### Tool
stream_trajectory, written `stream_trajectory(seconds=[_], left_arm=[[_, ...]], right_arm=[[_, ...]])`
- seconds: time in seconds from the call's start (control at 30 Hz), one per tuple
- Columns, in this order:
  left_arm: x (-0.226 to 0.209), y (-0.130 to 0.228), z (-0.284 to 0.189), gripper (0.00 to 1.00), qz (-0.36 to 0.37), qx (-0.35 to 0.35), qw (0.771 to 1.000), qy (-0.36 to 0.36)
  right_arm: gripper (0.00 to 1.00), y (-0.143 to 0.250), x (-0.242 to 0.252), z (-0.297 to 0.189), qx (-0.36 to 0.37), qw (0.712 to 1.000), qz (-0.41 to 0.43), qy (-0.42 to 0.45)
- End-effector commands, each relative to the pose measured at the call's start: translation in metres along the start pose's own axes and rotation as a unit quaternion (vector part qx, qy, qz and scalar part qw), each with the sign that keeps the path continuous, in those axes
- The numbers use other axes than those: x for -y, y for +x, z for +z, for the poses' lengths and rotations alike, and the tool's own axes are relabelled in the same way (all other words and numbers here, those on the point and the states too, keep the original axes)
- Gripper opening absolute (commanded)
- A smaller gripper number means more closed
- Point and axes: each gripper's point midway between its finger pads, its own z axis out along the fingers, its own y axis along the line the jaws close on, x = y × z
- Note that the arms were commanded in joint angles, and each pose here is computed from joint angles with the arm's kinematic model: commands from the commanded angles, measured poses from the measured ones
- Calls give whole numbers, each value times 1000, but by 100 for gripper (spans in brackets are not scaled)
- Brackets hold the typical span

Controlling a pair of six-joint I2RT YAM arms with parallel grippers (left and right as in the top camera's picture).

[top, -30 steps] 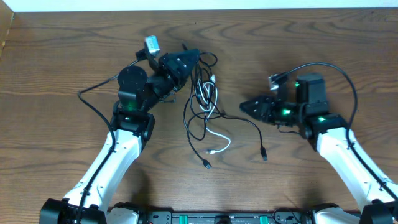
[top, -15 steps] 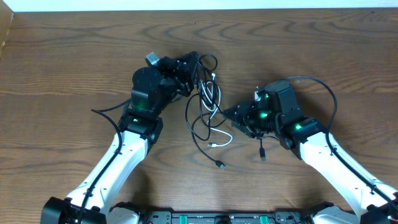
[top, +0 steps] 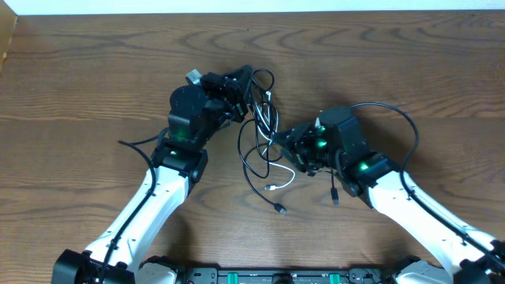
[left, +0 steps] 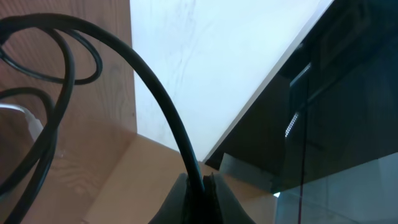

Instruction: Untangle cables

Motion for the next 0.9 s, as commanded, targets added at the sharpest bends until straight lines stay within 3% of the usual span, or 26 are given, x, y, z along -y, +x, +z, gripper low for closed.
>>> stream_trajectory(seconds=[0.0, 0.47, 0.87], left_arm=[[11, 12, -2, 8, 1, -12, 1000, 14], [8, 18, -1, 8, 3, -19, 1000, 11], [8, 18, -1, 8, 2, -19, 1000, 11]], right_arm=[[41, -5, 11, 16, 7, 999, 37, 17], [36, -17, 3, 56, -11, 996, 88, -30], [42, -22, 12, 66, 29, 979, 199, -22]])
